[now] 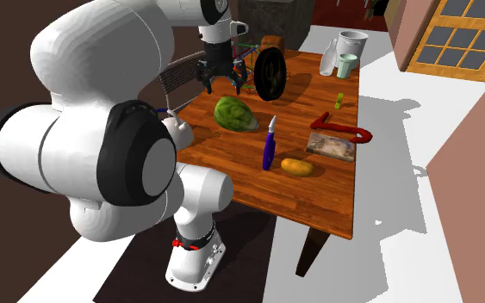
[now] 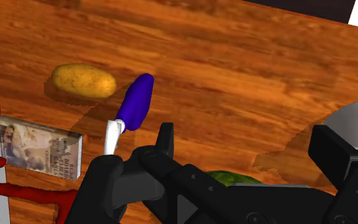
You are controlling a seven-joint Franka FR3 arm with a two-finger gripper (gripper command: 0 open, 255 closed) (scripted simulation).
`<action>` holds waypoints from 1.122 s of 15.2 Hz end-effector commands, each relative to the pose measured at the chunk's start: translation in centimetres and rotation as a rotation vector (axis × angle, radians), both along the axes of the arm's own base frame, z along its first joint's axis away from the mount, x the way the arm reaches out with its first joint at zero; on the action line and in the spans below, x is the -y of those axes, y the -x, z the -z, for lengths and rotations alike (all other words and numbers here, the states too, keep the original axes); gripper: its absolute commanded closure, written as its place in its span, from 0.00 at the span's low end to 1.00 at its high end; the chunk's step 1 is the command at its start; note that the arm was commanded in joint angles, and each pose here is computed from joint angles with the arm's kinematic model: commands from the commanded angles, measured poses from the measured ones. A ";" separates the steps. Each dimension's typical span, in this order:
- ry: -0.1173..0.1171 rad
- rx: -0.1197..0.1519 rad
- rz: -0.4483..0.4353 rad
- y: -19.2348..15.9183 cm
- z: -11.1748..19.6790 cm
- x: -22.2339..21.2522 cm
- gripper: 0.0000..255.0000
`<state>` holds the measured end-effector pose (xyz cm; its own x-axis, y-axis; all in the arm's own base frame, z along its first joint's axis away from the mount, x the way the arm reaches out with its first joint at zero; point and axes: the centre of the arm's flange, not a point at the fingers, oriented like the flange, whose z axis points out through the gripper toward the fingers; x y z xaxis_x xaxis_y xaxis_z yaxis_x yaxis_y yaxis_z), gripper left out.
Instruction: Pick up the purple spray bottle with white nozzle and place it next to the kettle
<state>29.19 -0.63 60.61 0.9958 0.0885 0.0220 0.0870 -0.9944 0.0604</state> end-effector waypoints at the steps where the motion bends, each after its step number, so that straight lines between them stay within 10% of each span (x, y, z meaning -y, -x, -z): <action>1: 0.000 0.000 0.000 0.0 0.0 0.0 0.00; 17: -0.052 0.013 0.086 -9.2 13.1 14.4 0.00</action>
<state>37.99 -14.39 48.40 0.9994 0.0062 0.0348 0.0058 -0.9999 0.0114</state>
